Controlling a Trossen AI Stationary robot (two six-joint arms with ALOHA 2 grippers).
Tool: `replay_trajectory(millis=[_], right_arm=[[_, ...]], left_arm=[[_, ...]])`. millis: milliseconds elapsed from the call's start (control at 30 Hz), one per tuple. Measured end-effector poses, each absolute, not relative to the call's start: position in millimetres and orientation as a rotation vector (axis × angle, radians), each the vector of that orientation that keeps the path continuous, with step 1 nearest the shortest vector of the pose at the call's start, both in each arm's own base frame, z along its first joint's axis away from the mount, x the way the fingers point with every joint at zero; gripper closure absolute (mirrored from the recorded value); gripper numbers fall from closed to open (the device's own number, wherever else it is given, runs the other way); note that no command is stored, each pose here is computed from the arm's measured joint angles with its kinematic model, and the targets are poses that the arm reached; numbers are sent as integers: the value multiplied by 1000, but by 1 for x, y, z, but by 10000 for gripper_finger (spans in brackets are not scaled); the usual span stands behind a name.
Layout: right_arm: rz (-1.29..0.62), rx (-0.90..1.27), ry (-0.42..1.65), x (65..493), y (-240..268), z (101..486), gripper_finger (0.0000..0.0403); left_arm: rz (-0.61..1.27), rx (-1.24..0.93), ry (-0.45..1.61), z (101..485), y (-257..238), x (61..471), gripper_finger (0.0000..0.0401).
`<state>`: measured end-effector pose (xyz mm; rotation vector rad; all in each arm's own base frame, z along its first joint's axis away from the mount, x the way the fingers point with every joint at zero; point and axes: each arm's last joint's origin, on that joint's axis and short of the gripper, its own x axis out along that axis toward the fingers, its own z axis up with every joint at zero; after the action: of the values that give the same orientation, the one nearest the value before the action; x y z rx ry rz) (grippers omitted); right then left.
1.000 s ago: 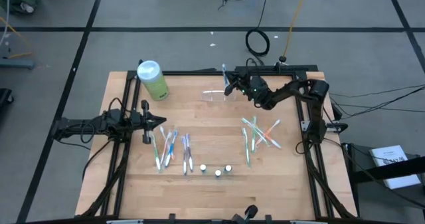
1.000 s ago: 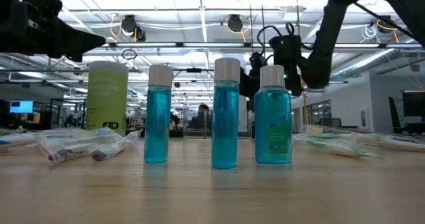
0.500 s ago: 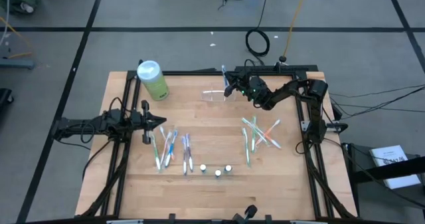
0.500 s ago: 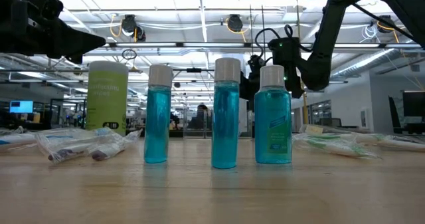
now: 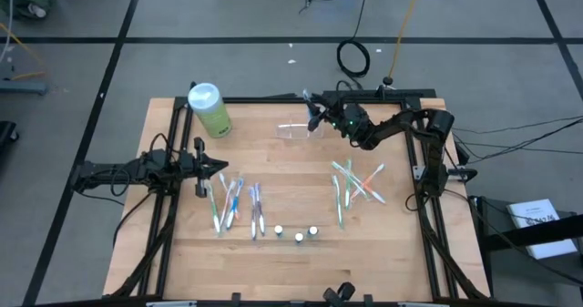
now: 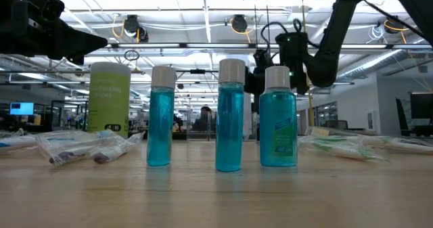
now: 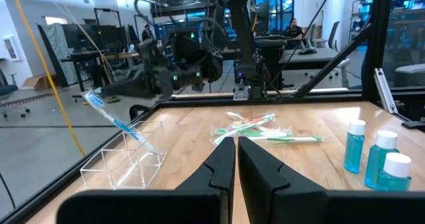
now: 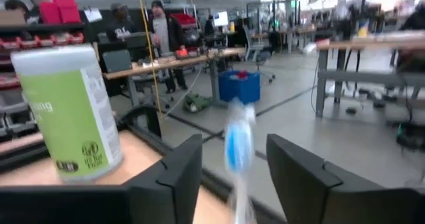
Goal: Pick & Place toothbrushing station
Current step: Put the orange toothbrush into the transparent organizer
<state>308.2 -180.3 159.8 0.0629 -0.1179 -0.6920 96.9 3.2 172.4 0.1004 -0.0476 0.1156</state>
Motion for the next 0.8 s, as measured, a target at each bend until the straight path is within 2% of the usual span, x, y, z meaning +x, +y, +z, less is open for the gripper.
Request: replay_trajectory(millis=[167, 367, 600, 800], right_arm=[[-652, -59, -42, 308, -162, 192, 223], [-529, -118, 235, 293, -117, 226, 226], [-418, 2, 478, 249, -68, 253, 226], [-375, 135, 690, 213, -38, 253, 227]], left_arm=[[116, 100, -48, 172, 3, 97, 375], [116, 100, -48, 172, 3, 97, 375], [117, 117, -48, 172, 3, 97, 375], [115, 108, -35, 172, 3, 97, 375]])
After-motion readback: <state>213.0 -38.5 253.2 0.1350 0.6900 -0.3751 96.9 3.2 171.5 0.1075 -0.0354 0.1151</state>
